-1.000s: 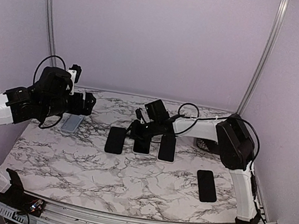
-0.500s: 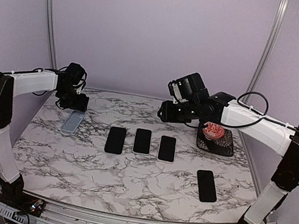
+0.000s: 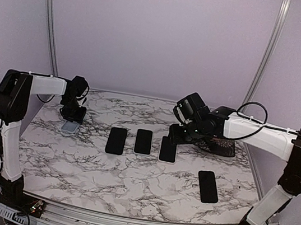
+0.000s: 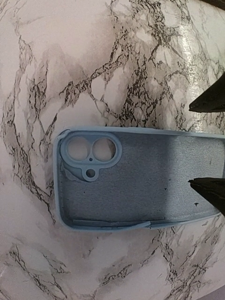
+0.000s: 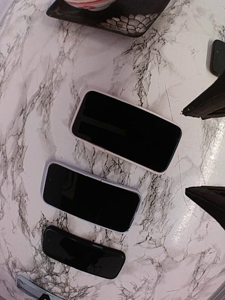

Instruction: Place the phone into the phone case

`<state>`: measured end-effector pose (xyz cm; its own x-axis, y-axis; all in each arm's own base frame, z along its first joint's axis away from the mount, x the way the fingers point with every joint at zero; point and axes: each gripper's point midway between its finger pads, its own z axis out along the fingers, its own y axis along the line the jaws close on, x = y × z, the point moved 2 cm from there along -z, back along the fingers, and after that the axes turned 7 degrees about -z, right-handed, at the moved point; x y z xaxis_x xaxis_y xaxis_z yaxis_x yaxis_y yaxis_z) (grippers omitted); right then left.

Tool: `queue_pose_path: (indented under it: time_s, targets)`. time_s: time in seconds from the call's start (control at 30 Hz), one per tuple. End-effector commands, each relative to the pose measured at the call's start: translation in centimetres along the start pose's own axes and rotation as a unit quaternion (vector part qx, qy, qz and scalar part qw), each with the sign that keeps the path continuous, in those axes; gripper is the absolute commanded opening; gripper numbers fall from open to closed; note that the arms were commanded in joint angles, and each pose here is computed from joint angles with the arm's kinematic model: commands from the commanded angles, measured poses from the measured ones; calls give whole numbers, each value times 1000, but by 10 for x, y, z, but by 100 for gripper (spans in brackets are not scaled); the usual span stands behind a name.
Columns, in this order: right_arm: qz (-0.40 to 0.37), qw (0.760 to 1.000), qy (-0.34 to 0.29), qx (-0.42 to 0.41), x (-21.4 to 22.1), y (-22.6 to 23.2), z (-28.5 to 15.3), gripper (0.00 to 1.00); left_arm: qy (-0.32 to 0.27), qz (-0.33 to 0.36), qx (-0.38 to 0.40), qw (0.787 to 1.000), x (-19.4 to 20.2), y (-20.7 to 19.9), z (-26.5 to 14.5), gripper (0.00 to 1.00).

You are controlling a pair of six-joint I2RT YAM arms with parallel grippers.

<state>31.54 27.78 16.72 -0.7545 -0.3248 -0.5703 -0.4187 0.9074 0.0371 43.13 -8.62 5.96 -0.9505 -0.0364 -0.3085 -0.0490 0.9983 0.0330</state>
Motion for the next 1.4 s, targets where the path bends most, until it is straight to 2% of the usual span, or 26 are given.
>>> queue_pose_path:
  time_s: [0.0, 0.3, 0.43, 0.57, 0.63, 0.73, 0.77, 0.8, 0.83, 0.87, 0.93, 1.07, 1.23, 1.37]
  targets:
    - [4, 1000, -22, 2, -8, -2, -15, 48, 46, -11, 5, 999, 15, 9, 22, 45]
    - [7, 999, -35, -4, -13, -1, -26, 48, 69, -9, 47, 996, 28, -1, 25, 0]
    - [5, 998, -52, -19, -20, 8, -33, 48, 40, -12, 71, 997, 17, -7, 4, 0]
    - [3, 997, -71, -38, -30, 24, -39, 48, -62, -9, 118, 991, -3, -22, -50, 0]
    - [6, 994, -92, -59, -39, 39, -44, 48, -125, 18, 157, 979, -4, -40, -92, 0]
    - [23, 981, -147, -126, -64, 71, -53, 50, -178, 97, 214, 955, 27, -83, -131, 0]
    - [31, 974, -166, -149, -72, 82, -57, 55, -198, 112, 226, 947, 37, -94, -143, 0]
    - [37, 967, -186, -173, -78, 94, -62, 66, -217, 123, 242, 938, 46, -104, -155, 0]
    - [46, 958, -207, -196, -84, 105, -65, 90, -238, 133, 260, 926, 55, -114, -166, 0]
    - [56, 949, -224, -216, -88, 114, -69, 98, -257, 136, 274, 917, 63, -121, -176, 0]
    - [75, 928, -258, -256, -99, 131, -76, 99, -292, 132, 303, 897, 71, -131, -194, 0]
    - [111, 919, -256, -278, -106, 151, -59, 99, -322, 135, 323, 880, 82, -144, -208, 0]
    - [169, 928, -186, -276, -77, 162, -11, 99, -280, 144, 339, 887, 100, -163, -189, 0]
    - [183, 933, -157, -268, -54, 166, 12, 99, -253, 160, 339, 892, 120, -177, -171, 0]
